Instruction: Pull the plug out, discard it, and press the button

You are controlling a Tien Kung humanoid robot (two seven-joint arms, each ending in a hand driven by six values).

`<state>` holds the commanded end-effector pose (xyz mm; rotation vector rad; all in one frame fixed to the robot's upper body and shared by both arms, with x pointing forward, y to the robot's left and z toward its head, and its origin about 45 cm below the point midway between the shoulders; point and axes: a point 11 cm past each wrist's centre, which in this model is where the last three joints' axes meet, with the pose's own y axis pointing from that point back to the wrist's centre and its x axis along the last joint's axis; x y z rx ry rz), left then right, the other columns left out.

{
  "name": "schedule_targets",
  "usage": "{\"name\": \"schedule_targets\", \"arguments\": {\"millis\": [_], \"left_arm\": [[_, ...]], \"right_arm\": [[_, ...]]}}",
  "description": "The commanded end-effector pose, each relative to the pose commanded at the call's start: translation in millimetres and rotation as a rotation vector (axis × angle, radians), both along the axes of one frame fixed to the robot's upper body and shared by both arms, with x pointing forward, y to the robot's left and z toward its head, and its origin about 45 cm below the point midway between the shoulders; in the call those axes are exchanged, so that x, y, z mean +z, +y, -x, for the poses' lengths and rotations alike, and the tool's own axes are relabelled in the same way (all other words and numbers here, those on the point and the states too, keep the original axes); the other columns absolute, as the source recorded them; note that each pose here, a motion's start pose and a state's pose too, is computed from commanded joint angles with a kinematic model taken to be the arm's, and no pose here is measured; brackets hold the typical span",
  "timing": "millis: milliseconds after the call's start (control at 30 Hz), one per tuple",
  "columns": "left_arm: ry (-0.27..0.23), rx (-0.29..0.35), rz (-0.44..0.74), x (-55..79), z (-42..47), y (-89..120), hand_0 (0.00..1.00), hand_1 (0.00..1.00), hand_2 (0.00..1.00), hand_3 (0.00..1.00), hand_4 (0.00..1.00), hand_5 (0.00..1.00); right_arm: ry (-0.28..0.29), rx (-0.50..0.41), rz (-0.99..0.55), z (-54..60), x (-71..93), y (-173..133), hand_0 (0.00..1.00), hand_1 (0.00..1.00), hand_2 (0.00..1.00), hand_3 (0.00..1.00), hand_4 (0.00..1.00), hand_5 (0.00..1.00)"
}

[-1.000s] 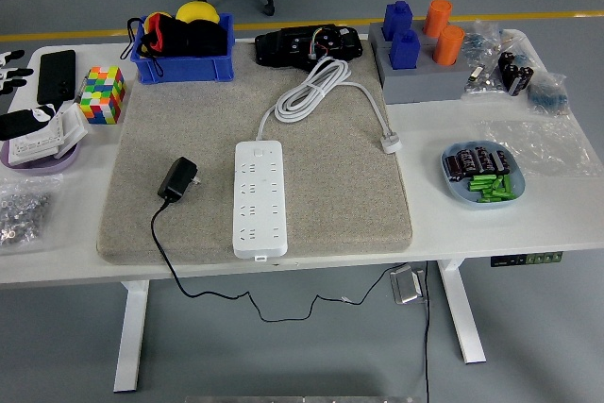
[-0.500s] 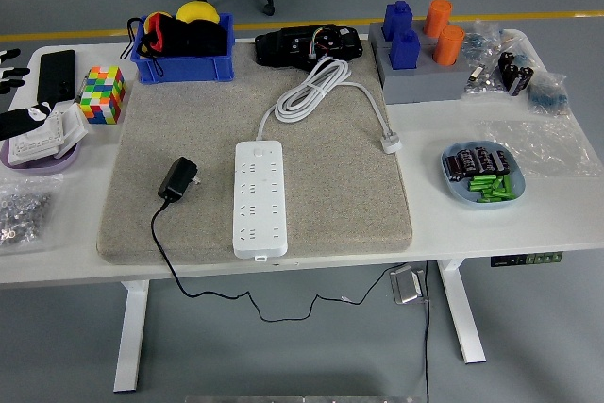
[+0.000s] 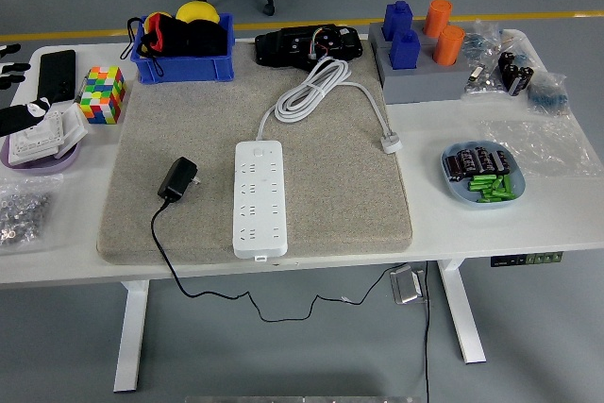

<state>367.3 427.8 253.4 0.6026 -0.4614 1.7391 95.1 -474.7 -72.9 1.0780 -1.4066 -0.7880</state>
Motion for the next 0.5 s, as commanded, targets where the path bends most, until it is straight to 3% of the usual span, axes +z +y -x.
{"name": "schedule_targets", "arguments": {"millis": [500], "left_arm": [[-0.013,-0.006,-0.007,4.1,-0.6,-1.7,0.773,0.736,0.757,0.885,0.744,0.047]], "right_arm": [[-0.002,0.002,0.001,-1.6,0.7,-0.6,0.756,0.705,0.717,0.728,0.772,0.655]]}}
